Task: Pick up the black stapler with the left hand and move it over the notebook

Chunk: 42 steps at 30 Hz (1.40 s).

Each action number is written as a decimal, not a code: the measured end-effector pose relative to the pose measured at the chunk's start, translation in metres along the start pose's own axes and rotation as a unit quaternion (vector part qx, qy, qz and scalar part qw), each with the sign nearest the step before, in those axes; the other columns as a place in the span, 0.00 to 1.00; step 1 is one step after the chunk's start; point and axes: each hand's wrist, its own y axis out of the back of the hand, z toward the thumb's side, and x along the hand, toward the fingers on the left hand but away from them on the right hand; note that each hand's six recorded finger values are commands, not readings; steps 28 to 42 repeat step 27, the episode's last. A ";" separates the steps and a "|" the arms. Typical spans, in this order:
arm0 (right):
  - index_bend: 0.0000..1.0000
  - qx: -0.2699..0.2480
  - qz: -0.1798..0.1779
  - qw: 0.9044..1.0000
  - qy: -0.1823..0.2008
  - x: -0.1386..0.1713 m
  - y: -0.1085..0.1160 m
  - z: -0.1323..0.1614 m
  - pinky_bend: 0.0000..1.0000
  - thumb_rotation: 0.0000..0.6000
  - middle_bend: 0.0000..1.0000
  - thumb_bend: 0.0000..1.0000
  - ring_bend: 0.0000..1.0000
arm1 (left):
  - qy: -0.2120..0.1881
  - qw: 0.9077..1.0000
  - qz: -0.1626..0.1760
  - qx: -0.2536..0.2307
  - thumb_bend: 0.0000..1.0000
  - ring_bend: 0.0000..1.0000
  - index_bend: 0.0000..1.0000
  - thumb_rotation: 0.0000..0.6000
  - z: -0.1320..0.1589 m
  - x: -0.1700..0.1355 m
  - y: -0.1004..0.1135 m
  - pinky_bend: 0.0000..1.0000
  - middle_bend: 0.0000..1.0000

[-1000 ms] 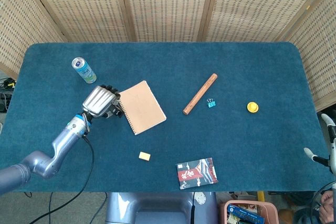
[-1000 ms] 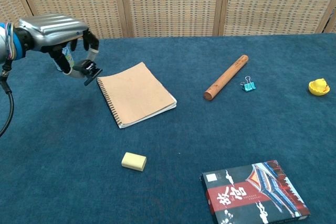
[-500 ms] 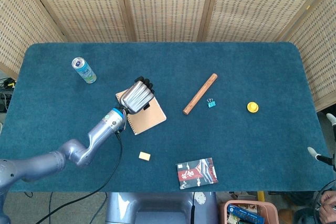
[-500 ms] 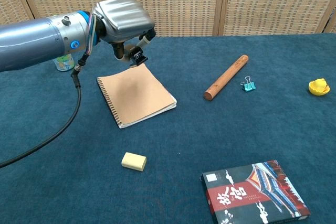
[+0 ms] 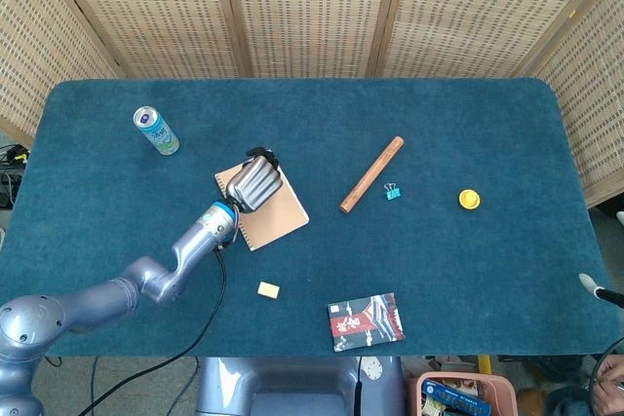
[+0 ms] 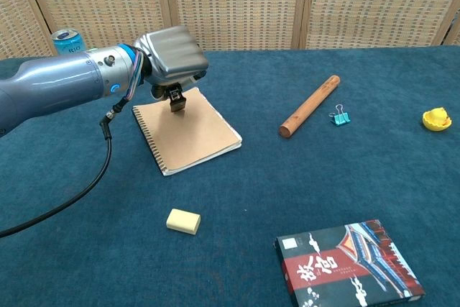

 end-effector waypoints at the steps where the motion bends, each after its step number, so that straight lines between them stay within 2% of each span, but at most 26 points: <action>1: 0.00 -0.001 -0.001 1.000 0.000 0.000 0.000 0.000 0.00 1.00 0.00 0.00 0.00 | -0.001 1.000 -0.001 -0.003 0.06 0.11 0.15 1.00 0.001 0.000 -0.001 0.21 0.07; 2: 0.00 -0.001 -0.001 1.000 0.000 0.000 0.001 0.000 0.00 1.00 0.00 0.00 0.00 | -0.002 1.000 -0.001 -0.008 0.01 0.03 0.04 1.00 0.002 -0.001 0.000 0.16 0.02; 3: 0.00 -0.001 -0.002 1.000 0.000 0.000 0.002 -0.001 0.00 1.00 0.00 0.00 0.00 | -0.003 1.000 0.000 -0.013 0.00 0.00 0.00 1.00 0.002 -0.002 0.001 0.12 0.00; 6: 0.00 -0.004 -0.002 1.000 0.001 0.001 0.002 0.000 0.00 1.00 0.00 0.00 0.00 | -0.011 0.999 0.008 -0.036 0.00 0.00 0.00 1.00 0.006 -0.006 0.005 0.07 0.00; 11: 0.00 -0.008 -0.002 1.000 0.006 0.002 0.003 0.002 0.00 1.00 0.00 0.00 0.00 | -0.022 0.997 0.033 -0.064 0.00 0.00 0.00 1.00 0.002 -0.023 0.019 0.06 0.00; 16: 0.00 -0.010 -0.004 1.000 0.011 0.004 0.005 0.004 0.00 1.00 0.00 0.00 0.00 | 0.014 0.989 0.053 -0.140 0.00 0.00 0.00 1.00 -0.029 -0.051 0.023 0.00 0.00; 19: 0.00 -0.011 -0.003 1.000 0.014 0.005 0.006 0.005 0.00 1.00 0.00 0.00 0.00 | 0.056 0.974 0.061 -0.210 0.00 0.00 0.00 1.00 -0.056 -0.082 0.016 0.00 0.00; 22: 0.00 -0.010 -0.004 1.000 0.015 0.006 0.007 0.005 0.00 1.00 0.00 0.00 0.00 | 0.116 0.954 0.061 -0.270 0.00 0.00 0.00 1.00 -0.085 -0.126 -0.003 0.00 0.00; 25: 0.00 -0.007 -0.007 1.000 0.014 0.007 0.009 0.004 0.00 1.00 0.00 0.00 0.00 | 0.184 0.928 0.042 -0.321 0.00 0.00 0.00 1.00 -0.105 -0.177 -0.031 0.00 0.00; 26: 0.00 -0.007 -0.007 1.000 0.014 0.007 0.009 0.004 0.00 1.00 0.00 0.00 0.00 | 0.216 0.913 0.027 -0.345 0.00 0.00 0.00 1.00 -0.110 -0.205 -0.046 0.00 0.00; 27: 0.00 -0.005 -0.009 1.000 0.014 0.007 0.010 0.004 0.00 1.00 0.00 0.00 0.00 | 0.228 0.907 0.020 -0.354 0.00 0.00 0.00 1.00 -0.112 -0.217 -0.051 0.00 0.00; 42: 0.00 -0.005 -0.009 1.000 0.014 0.007 0.010 0.004 0.00 1.00 0.00 0.00 0.00 | 0.228 0.907 0.020 -0.354 0.00 0.00 0.00 1.00 -0.112 -0.217 -0.051 0.00 0.00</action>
